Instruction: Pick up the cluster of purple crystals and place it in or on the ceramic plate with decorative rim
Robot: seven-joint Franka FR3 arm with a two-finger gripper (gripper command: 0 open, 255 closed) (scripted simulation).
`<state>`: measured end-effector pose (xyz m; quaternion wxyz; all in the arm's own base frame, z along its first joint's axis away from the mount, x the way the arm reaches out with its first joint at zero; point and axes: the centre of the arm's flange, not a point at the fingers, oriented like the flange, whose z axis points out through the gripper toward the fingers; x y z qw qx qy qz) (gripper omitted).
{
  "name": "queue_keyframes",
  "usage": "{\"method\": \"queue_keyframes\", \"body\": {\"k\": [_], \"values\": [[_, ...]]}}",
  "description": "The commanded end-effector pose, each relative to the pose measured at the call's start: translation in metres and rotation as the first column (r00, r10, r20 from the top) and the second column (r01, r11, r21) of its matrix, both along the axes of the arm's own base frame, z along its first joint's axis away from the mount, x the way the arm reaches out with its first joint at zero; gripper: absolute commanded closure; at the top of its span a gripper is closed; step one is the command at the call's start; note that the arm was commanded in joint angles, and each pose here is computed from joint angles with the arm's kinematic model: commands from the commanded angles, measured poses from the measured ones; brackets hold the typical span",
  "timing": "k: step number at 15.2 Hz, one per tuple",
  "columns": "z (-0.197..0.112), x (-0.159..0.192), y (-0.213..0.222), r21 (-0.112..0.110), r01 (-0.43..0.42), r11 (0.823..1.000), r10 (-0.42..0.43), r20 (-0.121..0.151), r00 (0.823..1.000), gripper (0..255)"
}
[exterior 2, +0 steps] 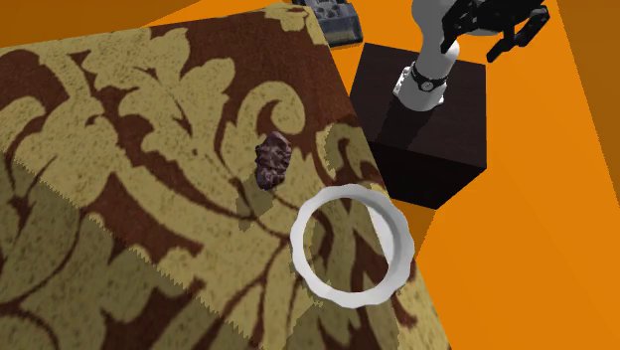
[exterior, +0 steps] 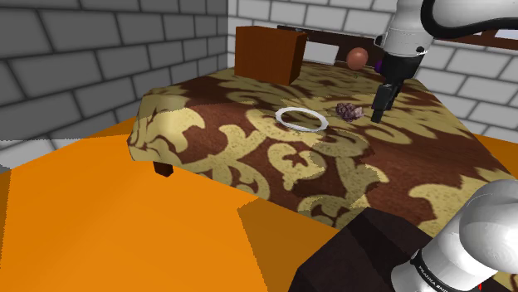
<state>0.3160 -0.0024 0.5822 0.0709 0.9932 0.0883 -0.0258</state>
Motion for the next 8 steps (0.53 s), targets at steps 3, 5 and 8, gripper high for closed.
{"method": "queue_keyframes", "body": {"k": [3, 5, 8], "values": [[-0.006, 0.018, -0.018, -0.002, 0.005, 1.0, -0.005, -0.004, 1.0, 0], [-0.013, 0.037, -0.037, -0.004, 0.009, 1.0, -0.009, -0.008, 1.0, 0], [-0.023, 0.064, -0.064, -0.008, 0.017, 1.0, -0.017, -0.013, 1.0, 0]]}}
